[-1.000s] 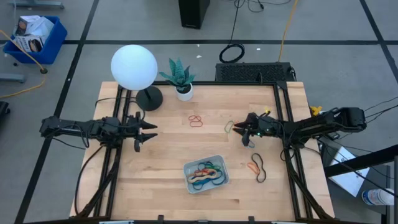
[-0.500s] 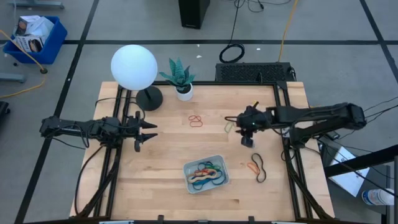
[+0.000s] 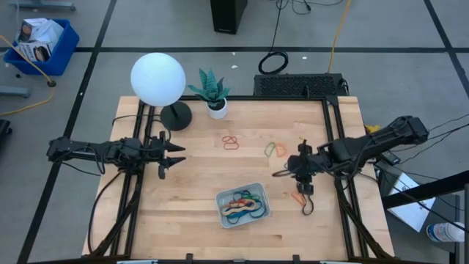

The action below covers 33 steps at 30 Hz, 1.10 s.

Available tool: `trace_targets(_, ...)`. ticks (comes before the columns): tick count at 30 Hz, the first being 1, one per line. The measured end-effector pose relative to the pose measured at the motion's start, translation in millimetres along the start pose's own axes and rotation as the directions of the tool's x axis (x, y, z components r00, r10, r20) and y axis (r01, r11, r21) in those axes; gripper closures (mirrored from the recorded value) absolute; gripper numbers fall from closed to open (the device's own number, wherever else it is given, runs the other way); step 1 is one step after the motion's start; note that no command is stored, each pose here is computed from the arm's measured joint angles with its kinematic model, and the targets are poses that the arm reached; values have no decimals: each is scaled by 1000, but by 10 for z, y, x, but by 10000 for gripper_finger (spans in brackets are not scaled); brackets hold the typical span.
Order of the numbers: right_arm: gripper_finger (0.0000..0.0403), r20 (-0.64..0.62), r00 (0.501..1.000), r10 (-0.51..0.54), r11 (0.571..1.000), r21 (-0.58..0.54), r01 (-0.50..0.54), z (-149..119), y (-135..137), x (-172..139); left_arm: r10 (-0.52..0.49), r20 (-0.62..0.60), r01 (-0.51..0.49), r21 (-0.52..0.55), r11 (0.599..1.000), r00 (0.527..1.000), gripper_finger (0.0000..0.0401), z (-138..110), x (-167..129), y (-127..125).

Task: Pick and place rubber bands into bin
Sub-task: Put the bottom orange rubber band into the gray bin

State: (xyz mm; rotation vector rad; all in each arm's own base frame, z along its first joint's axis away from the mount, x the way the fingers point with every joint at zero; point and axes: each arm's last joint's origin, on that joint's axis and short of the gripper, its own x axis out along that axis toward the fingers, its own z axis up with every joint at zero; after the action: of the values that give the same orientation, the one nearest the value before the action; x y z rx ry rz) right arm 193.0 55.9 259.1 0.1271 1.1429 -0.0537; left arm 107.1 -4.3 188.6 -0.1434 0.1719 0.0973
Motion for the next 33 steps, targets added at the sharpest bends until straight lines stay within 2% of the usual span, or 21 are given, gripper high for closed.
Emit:
trace_targets(11,289,-1,999,36,995,96,-36,-61,152,-18,0,0,0,1,1000,1000,212,0,0,0)
trace_targets(13,289,-1,999,36,998,55,-36,-61,153,-18,0,0,0,1,1000,1000,212,0,0,0)
trace_targets(16,289,-2,999,36,996,-87,-36,-62,156,0,0,0,0,1,1000,1000,212,0,0,0)
trace_targets(20,289,-17,998,66,952,-297,-68,-109,206,129,0,0,0,1,1000,1000,212,0,0,0)
trace_targets(22,289,-14,997,76,928,-365,-75,-126,247,230,0,0,0,3,1000,1000,212,0,0,0)
trace_targets(26,289,-40,997,65,907,-415,-75,-178,282,442,0,-2,0,3,1000,1000,212,-2,1,0)
trace_targets(33,289,-165,986,-5,888,-454,-72,-326,278,746,1,-7,-1,1,1000,1000,212,-5,5,0)
